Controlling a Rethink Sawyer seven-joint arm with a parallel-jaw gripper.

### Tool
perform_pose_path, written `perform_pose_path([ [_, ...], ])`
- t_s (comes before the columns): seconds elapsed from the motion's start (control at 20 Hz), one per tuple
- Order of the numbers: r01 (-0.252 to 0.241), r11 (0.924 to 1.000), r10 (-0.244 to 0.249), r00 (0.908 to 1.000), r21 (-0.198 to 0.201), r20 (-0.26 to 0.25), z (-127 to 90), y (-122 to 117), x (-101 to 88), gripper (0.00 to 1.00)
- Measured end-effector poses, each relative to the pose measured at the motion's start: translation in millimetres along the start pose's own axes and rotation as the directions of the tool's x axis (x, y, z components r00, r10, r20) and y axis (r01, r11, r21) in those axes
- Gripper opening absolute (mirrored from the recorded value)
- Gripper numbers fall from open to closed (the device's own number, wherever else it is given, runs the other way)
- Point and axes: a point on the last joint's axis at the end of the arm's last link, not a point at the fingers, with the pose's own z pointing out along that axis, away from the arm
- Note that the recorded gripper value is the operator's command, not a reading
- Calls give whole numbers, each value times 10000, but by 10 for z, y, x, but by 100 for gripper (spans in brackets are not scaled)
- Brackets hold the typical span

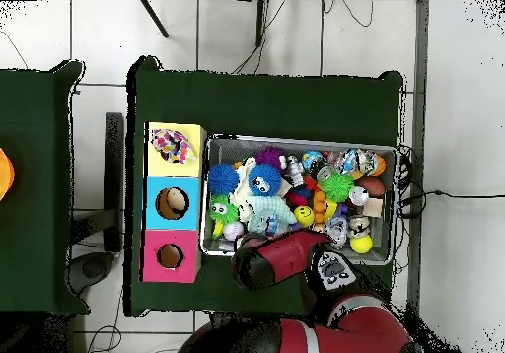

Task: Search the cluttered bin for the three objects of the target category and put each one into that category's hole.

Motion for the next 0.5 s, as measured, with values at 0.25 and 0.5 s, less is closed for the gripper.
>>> perform_pose_path([
  [0.25, 87, 9999, -87, 10000, 78, 5, -6, 9, -2, 100],
  [0.5, 97, 9999, -97, 10000, 89, 8, -15, 6, -1, 100],
])
